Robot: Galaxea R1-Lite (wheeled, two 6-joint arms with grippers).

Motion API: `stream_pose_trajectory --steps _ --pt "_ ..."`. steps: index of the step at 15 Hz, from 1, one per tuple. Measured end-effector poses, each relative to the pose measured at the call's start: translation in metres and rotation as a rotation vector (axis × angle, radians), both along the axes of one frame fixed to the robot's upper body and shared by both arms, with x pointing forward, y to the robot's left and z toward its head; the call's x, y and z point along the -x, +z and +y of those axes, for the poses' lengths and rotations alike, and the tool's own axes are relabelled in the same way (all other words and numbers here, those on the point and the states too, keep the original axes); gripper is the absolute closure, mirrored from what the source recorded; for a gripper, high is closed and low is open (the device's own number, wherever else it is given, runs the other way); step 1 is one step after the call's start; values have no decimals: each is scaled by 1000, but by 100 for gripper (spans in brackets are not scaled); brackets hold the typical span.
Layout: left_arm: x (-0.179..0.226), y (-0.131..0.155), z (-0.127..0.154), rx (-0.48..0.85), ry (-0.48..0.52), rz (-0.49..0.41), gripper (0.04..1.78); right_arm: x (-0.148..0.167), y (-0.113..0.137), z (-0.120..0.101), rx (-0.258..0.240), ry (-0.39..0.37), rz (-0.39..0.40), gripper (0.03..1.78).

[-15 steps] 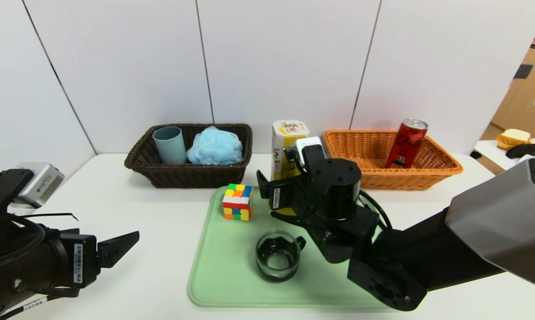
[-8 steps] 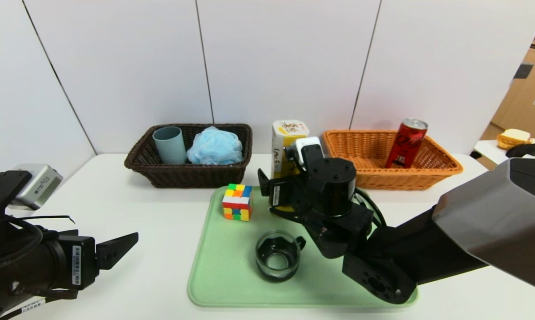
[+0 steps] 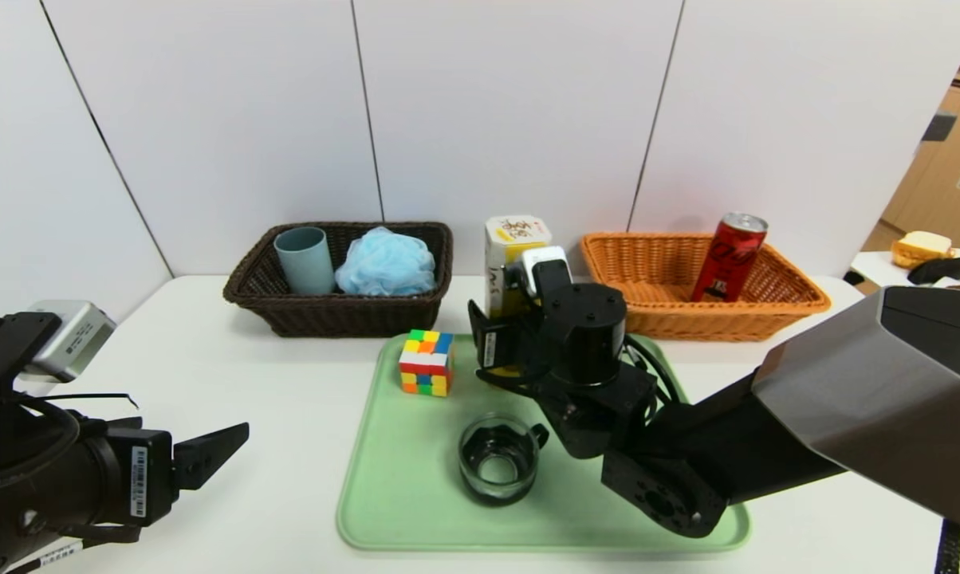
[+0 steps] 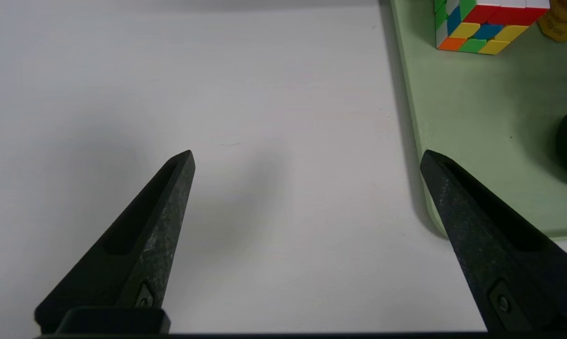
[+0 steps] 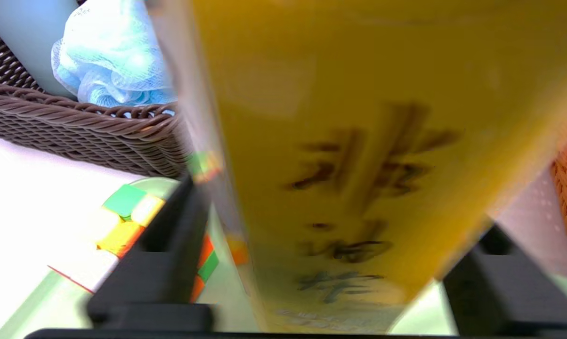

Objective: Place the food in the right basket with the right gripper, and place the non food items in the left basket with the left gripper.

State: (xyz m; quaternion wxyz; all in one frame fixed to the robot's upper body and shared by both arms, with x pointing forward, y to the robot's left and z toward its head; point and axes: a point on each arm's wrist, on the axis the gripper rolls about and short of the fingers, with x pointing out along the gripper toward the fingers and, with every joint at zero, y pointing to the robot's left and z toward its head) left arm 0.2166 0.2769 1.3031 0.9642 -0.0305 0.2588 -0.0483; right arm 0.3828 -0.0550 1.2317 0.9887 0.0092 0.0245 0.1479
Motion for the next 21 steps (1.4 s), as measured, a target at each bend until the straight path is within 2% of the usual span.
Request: stream_pose_trajectory --steps 2,4,7,10,16,19,21 --pt "0 -1 0 -1 0 3 13 0 1 0 -6 0 -8 82" --pt "1 -4 1 -6 0 12 13 -1 1 0 -8 -1 -10 92" --pt "4 -6 2 -8 1 16 13 0 4 -1 -17 1 -18 93" --pt "6 -7 3 -7 1 14 13 4 18 -2 -36 8 -50 93" --pt "8 -7 4 -6 3 11 13 16 73 -16 -88 14 -128 93" --pt "8 -7 4 -6 3 12 13 18 103 -36 -109 12 -167 93" --pt "8 -7 4 -7 4 10 13 13 124 -62 -113 -16 -219 93"
